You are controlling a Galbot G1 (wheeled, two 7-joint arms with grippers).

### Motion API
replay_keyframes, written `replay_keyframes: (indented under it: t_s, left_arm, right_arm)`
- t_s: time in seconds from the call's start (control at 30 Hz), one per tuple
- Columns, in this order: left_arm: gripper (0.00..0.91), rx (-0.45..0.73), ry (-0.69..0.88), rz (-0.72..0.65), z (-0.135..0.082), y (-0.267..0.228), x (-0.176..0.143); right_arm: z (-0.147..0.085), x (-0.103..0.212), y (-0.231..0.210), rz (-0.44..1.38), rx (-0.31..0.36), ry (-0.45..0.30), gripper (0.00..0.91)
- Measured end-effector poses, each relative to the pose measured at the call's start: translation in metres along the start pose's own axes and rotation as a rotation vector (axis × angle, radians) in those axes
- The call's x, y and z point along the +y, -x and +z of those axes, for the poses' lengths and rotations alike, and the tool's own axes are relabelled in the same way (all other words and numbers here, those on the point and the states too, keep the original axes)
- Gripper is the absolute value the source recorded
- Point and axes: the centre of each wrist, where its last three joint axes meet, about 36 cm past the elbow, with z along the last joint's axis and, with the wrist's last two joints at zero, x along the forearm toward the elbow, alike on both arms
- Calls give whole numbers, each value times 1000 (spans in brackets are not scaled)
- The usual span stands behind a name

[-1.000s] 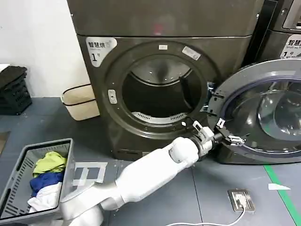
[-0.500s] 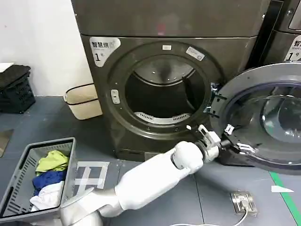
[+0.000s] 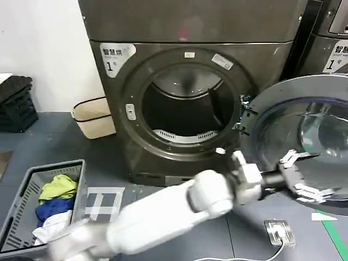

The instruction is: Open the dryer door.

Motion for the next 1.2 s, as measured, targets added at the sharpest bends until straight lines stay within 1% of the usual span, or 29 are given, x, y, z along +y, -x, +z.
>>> replay_keyframes:
  t_s: [0.13, 0.37, 0.57, 0.73, 0.83, 1.0, 1.2]
  left_arm:
    - [907, 13, 120, 27, 1, -56, 0]
    - [907, 70, 328, 72, 3, -147, -4]
    - [907, 183, 491, 124, 6, -216, 2]
    - [907, 291, 648, 191, 8, -267, 12]
    - [907, 361, 720, 243, 13, -298, 19]
    - [907, 492, 832, 334, 20, -353, 35]
    - [907, 638, 944, 441, 21, -412, 61]
  right_arm:
    - [6, -1, -2, -7, 0, -2, 907]
    - [18, -4, -5, -16, 34, -8, 907]
    - [32, -6, -10, -26, 80, -9, 907]
    - [43, -6, -14, -32, 122, 2, 907]
    - [48, -2, -16, -41, 142, 10, 907]
    - [44, 14, 5, -76, 113, 30, 907]
    - [40, 34, 20, -113, 88, 49, 907]
